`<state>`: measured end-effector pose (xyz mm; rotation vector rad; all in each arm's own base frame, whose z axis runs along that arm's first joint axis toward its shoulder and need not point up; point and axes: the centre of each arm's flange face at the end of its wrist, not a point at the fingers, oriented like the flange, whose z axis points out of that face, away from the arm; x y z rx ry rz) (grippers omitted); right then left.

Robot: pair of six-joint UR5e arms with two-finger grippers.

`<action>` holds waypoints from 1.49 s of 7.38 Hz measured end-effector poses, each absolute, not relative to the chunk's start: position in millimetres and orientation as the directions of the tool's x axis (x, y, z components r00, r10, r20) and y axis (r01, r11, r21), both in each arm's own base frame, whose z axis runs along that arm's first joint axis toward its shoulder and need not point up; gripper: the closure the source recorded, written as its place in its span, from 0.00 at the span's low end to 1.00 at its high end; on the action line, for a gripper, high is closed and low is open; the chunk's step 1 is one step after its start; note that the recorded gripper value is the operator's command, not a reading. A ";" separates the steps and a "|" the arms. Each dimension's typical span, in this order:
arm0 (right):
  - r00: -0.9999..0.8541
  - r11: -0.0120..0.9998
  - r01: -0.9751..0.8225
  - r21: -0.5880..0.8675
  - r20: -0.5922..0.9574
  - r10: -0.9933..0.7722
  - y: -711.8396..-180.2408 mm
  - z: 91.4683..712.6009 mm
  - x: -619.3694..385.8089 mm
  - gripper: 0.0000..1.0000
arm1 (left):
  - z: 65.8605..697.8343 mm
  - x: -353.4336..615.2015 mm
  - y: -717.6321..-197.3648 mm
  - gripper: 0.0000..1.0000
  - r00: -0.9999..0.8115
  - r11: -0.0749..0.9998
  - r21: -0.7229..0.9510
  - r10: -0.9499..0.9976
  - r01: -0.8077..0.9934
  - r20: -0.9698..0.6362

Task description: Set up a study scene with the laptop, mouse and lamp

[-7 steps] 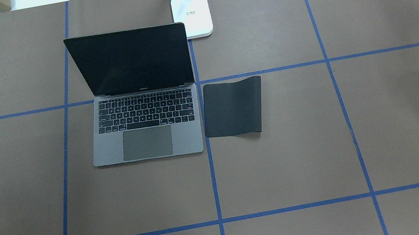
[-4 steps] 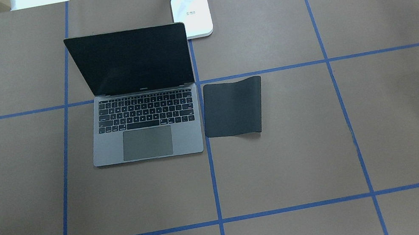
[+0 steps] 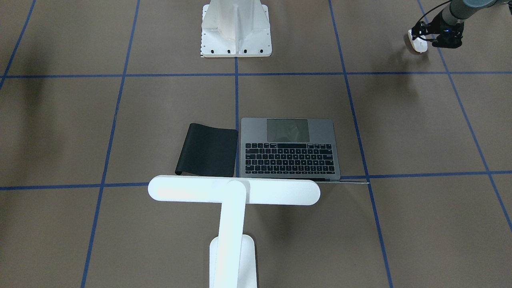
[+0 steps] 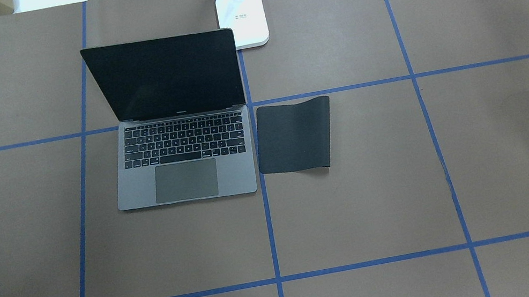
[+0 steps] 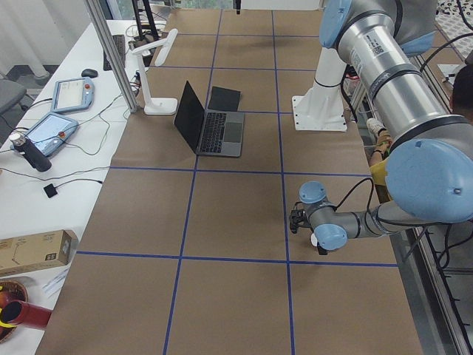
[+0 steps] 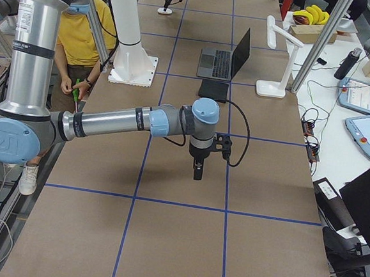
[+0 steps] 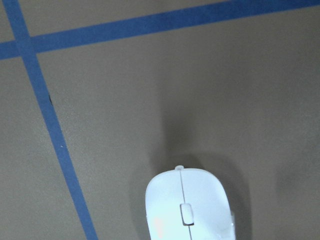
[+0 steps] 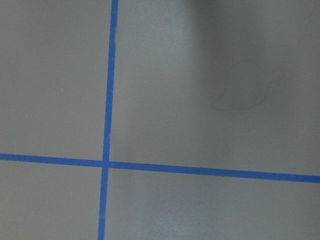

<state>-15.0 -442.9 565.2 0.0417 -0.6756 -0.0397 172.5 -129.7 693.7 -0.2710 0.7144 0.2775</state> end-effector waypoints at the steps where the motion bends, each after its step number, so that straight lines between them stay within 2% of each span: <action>1: 0.780 0.998 0.023 0.053 0.623 -0.051 -443.1 565.0 -15.0 0.00 | 693.5 180.4 -126.3 0.00 0.711 0.927 -0.158 0.143 -0.340 -0.688; 5: 0.782 0.998 0.024 0.055 0.621 -0.053 -443.9 564.5 -15.5 0.00 | 694.8 191.4 -115.1 0.01 0.697 0.915 -0.182 0.134 -0.360 -0.704; 6: 0.782 0.998 0.025 0.055 0.621 -0.054 -444.0 564.4 -15.5 0.00 | 697.7 190.6 -113.9 0.13 0.701 0.913 -0.185 0.137 -0.363 -0.700; 7: 0.782 0.998 0.025 0.055 0.621 -0.054 -444.0 564.4 -15.5 0.00 | 700.0 189.9 -113.2 0.40 0.704 0.912 -0.187 0.139 -0.365 -0.697; 8: 0.782 0.998 0.024 0.055 0.621 -0.053 -444.0 564.4 -15.4 0.00 | 701.0 189.4 -112.8 0.56 0.705 0.912 -0.187 0.140 -0.366 -0.695; 9: 0.781 0.998 0.024 0.055 0.622 -0.053 -444.0 564.3 -15.4 0.00 | 701.0 188.6 -112.6 0.62 0.704 0.911 -0.186 0.141 -0.367 -0.696; 11: 0.780 0.998 0.024 0.055 0.623 -0.053 -443.9 563.7 -15.5 0.00 | 696.0 178.2 -111.4 0.65 0.679 0.912 -0.172 0.142 -0.373 -0.721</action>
